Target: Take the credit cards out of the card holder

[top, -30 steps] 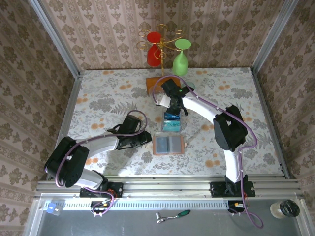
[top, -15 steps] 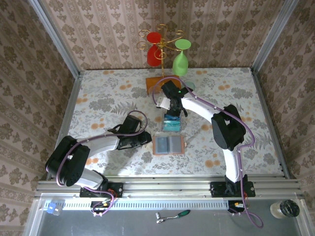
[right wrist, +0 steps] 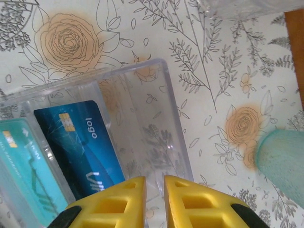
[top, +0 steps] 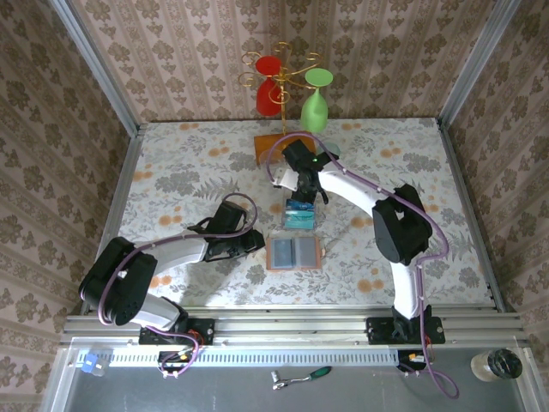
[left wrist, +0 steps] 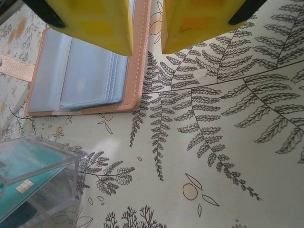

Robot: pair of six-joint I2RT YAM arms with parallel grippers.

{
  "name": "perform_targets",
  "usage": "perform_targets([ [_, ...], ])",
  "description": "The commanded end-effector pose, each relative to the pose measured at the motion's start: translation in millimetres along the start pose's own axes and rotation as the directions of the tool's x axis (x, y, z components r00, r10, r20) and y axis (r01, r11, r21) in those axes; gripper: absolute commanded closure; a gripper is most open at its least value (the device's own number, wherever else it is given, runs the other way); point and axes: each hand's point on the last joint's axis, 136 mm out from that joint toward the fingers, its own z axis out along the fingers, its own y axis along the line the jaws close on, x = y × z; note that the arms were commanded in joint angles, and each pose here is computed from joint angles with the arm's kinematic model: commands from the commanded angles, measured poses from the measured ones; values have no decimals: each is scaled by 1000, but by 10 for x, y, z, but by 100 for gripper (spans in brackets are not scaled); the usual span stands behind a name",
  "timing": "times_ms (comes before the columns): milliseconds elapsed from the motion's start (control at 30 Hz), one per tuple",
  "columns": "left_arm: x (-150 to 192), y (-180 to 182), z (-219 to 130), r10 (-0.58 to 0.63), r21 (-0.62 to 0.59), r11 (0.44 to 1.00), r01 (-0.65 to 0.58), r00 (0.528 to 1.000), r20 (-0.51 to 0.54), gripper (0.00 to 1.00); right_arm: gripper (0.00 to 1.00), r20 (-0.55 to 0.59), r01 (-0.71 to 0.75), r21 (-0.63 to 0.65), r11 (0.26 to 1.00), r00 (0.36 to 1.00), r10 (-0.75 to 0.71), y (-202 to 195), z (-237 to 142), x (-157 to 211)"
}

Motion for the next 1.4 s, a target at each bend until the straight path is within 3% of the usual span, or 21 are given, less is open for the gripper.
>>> perform_targets([
  [0,55,-12,53,-3,7,1000,3,1000,-24,77,81,65,-72,21,997,995,70,-19,-319,-74],
  [367,136,-139,196,26,19,999,-25,998,-51,79,81,124,-373,-122,920,914,387,558,-523,-117],
  [500,177,-137,188,31,16,999,-30,998,-48,80,80,127,-522,-208,827,824,552,776,-572,-104],
  [667,249,-102,174,29,7,1000,-29,998,-48,82,79,105,-685,-320,655,661,743,968,-626,-76],
  [867,303,-93,92,34,-5,999,-34,999,-32,80,77,57,-754,-406,516,543,838,1192,-652,16],
  [1067,362,-165,-2,55,5,998,-55,998,-23,85,77,-9,-778,-394,489,535,845,1350,-555,164],
  [1200,440,-192,71,63,15,998,-62,996,-59,94,77,-15,-781,-390,488,535,845,1381,-534,195],
  [1367,492,-165,184,59,1,998,-59,994,-91,99,77,-16,-781,-390,487,535,845,1392,-541,205],
])
